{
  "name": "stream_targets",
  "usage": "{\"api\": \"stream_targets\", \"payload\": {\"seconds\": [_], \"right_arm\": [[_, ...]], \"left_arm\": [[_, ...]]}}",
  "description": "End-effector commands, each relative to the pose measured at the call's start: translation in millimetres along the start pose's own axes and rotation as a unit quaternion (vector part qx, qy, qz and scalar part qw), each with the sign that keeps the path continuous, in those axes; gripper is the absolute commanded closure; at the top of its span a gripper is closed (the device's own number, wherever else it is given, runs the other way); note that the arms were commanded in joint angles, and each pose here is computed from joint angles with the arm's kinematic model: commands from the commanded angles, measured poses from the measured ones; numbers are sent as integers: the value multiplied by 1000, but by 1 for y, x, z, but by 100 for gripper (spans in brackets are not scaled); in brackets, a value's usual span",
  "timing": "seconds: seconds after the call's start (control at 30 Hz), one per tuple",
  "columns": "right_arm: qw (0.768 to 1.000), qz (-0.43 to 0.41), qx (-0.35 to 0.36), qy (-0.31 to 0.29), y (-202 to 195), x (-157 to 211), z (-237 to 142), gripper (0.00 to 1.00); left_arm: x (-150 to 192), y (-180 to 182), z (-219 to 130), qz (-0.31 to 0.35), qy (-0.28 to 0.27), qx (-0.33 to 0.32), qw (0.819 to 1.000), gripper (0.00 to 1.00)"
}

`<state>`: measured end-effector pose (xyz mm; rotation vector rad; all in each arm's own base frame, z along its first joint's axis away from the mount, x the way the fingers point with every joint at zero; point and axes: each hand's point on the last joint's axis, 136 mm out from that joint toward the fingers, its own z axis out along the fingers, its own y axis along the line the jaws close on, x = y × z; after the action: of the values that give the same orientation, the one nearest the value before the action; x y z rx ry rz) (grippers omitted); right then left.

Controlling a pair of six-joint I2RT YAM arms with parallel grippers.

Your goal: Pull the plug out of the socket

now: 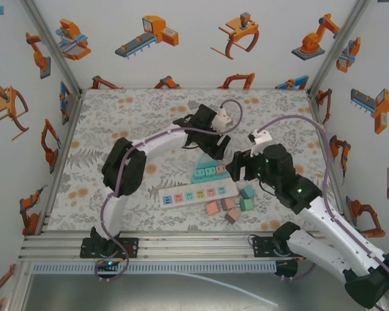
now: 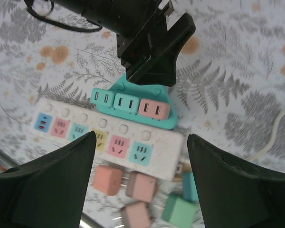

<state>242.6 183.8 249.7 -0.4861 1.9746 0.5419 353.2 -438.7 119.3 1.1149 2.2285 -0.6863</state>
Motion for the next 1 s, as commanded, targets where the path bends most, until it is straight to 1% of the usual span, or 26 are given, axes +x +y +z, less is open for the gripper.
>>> {"api": "stream_targets", "payload": {"seconds": [0.0, 0.07, 0.13, 0.2, 0.27, 0.37, 0.43, 0.5, 0.67, 0.87, 0.97], "right_arm": [[979, -190, -54, -49, 22, -15, -1, 30], [962, -261, -64, -49, 26, -14, 5, 31], [935, -342, -95, -30, 35, -3, 13, 31], [899, -413, -145, -4, 46, 12, 20, 32], [874, -456, -167, 6, 49, 20, 29, 31], [825, -519, -222, 32, 52, 43, 42, 30], [808, -533, -245, 49, 48, 53, 53, 30], [805, -528, -263, 60, 40, 56, 64, 31], [794, -523, -299, 79, 31, 66, 85, 32], [801, -490, -332, 92, 27, 76, 104, 35], [801, -481, -341, 107, 26, 88, 110, 37]], "left_arm": [[-58, 9, -64, -50, -118, -29, 991, 32], [-57, 25, -82, -99, -138, -38, 985, 31], [-47, 43, -96, -156, -147, -40, 976, 32], [-34, 60, -108, -209, -157, -33, 965, 31], [-19, 73, -116, -237, -157, -36, 958, 31], [2, 84, -120, -251, -145, -51, 956, 30], [14, 85, -117, -252, -130, -56, 957, 30], [26, 84, -112, -252, -113, -57, 959, 30], [40, 81, -99, -255, -95, -42, 961, 30], [48, 74, -80, -256, -76, -18, 963, 30], [50, 66, -69, -255, -66, -4, 965, 30]]}}
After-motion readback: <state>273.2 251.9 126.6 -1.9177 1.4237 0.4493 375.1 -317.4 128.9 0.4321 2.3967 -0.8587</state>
